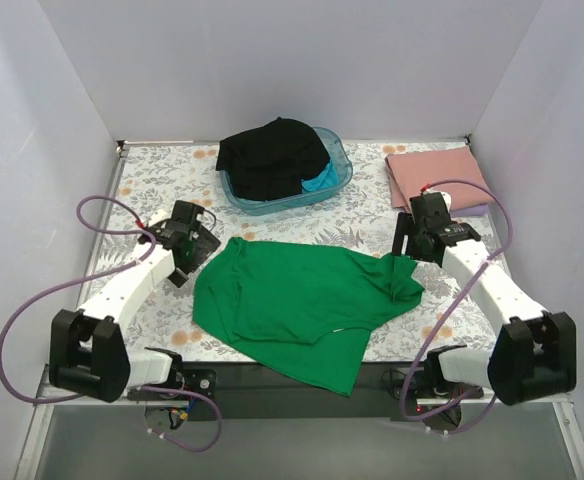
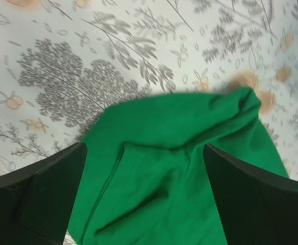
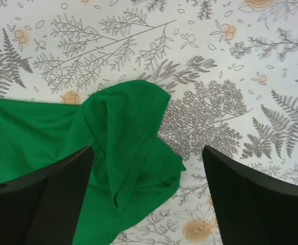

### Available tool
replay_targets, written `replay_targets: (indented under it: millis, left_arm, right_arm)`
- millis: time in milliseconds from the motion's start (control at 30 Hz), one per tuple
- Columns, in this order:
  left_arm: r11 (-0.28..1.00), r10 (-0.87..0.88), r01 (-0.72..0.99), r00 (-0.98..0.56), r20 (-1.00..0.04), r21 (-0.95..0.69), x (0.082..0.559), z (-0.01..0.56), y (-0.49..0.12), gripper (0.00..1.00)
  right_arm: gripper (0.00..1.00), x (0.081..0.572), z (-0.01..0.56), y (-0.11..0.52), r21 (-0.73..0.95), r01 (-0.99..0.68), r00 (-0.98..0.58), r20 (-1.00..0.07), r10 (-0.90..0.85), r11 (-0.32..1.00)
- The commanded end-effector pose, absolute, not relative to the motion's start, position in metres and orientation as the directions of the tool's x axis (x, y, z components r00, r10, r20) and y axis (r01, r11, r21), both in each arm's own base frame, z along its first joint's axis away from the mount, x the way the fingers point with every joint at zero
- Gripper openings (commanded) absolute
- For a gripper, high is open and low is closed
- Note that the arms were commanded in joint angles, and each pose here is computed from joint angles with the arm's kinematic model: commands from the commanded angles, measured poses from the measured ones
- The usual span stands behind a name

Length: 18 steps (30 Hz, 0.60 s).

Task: Fold and stack the t-shirts
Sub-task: Flatten the tshirt out

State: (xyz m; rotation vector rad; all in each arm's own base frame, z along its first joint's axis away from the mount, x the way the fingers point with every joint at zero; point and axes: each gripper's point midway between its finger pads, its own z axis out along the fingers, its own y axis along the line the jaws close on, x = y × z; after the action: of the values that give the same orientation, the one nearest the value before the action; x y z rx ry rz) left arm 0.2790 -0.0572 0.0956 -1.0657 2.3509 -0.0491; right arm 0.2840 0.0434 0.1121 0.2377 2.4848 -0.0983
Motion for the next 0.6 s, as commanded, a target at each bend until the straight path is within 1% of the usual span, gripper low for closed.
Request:
replay_targets:
  millis: [0, 33, 133, 167, 200, 233, 267, 300, 333, 367, 400, 433, 467, 533, 567]
  left_arm:
    - [0.596, -0.768, -0.740, -0.411, -0.491, -0.312, 0.292, 0.140, -0.039, 0.98]
    - [0.592, -0.773, -0.737, -0.406, -0.487, -0.326, 0.289, 0.143, -0.040, 0.98]
    - [0.539, -0.804, -0.753, -0.326, -0.498, -0.378, 0.272, 0.155, -0.030, 0.98]
    - [0.523, -0.809, -0.769, -0.312, -0.499, -0.368, 0.262, 0.154, -0.025, 0.98]
    - [0.498, -0.820, -0.778, -0.281, -0.498, -0.382, 0.257, 0.156, -0.021, 0.98]
    - [0.487, -0.820, -0.788, -0.264, -0.507, -0.377, 0.249, 0.153, -0.016, 0.98]
    - [0.468, -0.831, -0.787, -0.236, -0.503, -0.403, 0.240, 0.158, -0.013, 0.98]
    - [0.460, -0.839, -0.777, -0.222, -0.497, -0.429, 0.239, 0.159, -0.013, 0.98]
    - [0.507, -0.833, -0.742, -0.290, -0.471, -0.439, 0.236, 0.151, -0.022, 0.98]
    - [0.492, -0.848, -0.719, -0.270, -0.456, -0.490, 0.242, 0.156, -0.022, 0.98]
    - [0.496, -0.854, -0.709, -0.291, -0.432, -0.502, 0.243, 0.153, -0.026, 0.98]
    - [0.485, -0.862, -0.720, -0.297, -0.411, -0.497, 0.243, 0.149, -0.022, 0.98]
    - [0.479, -0.865, -0.746, -0.308, -0.397, -0.464, 0.243, 0.139, -0.019, 0.98]
    - [0.470, -0.868, -0.779, -0.321, -0.380, -0.414, 0.240, 0.129, -0.012, 0.98]
    - [0.456, -0.875, -0.801, -0.323, -0.360, -0.389, 0.236, 0.121, -0.008, 0.98]
  right_arm:
    - [0.99, 0.322, 0.151, 0.063, 0.096, 0.103, -0.710, -0.690, 0.140, 0.990]
    - [0.98, 0.321, 0.154, 0.071, 0.122, 0.064, -0.706, -0.696, 0.131, 0.991]
    - [0.98, 0.302, 0.174, 0.125, 0.225, -0.171, -0.671, -0.740, 0.054, 0.959]
    - [0.99, 0.282, 0.184, 0.159, 0.249, -0.300, -0.649, -0.761, -0.006, 0.921]
    - [0.98, 0.269, 0.188, 0.180, 0.269, -0.370, -0.636, -0.771, -0.031, 0.889]
    - [0.98, 0.254, 0.188, 0.205, 0.299, -0.451, -0.625, -0.778, -0.058, 0.841]
    - [0.98, 0.224, 0.192, 0.244, 0.315, -0.575, -0.598, -0.792, -0.125, 0.755]
    - [0.98, 0.205, 0.191, 0.266, 0.348, -0.630, -0.597, -0.789, -0.146, 0.695]
    - [0.98, 0.195, 0.198, 0.291, 0.358, -0.687, -0.559, -0.816, -0.144, 0.633]
    - [0.98, 0.165, 0.186, 0.323, 0.359, -0.753, -0.548, -0.806, -0.224, 0.551]
    - [0.98, 0.154, 0.183, 0.341, 0.356, -0.779, -0.536, -0.805, -0.254, 0.516]
    - [0.94, 0.147, 0.199, 0.365, 0.352, -0.809, -0.507, -0.823, -0.256, 0.470]
    - [0.91, 0.128, 0.172, 0.393, 0.336, -0.835, -0.503, -0.786, -0.359, 0.436]
    - [0.87, 0.124, 0.159, 0.421, 0.302, -0.852, -0.483, -0.767, -0.421, 0.428]
    - [0.82, 0.124, 0.150, 0.449, 0.291, -0.857, -0.480, -0.752, -0.452, 0.425]
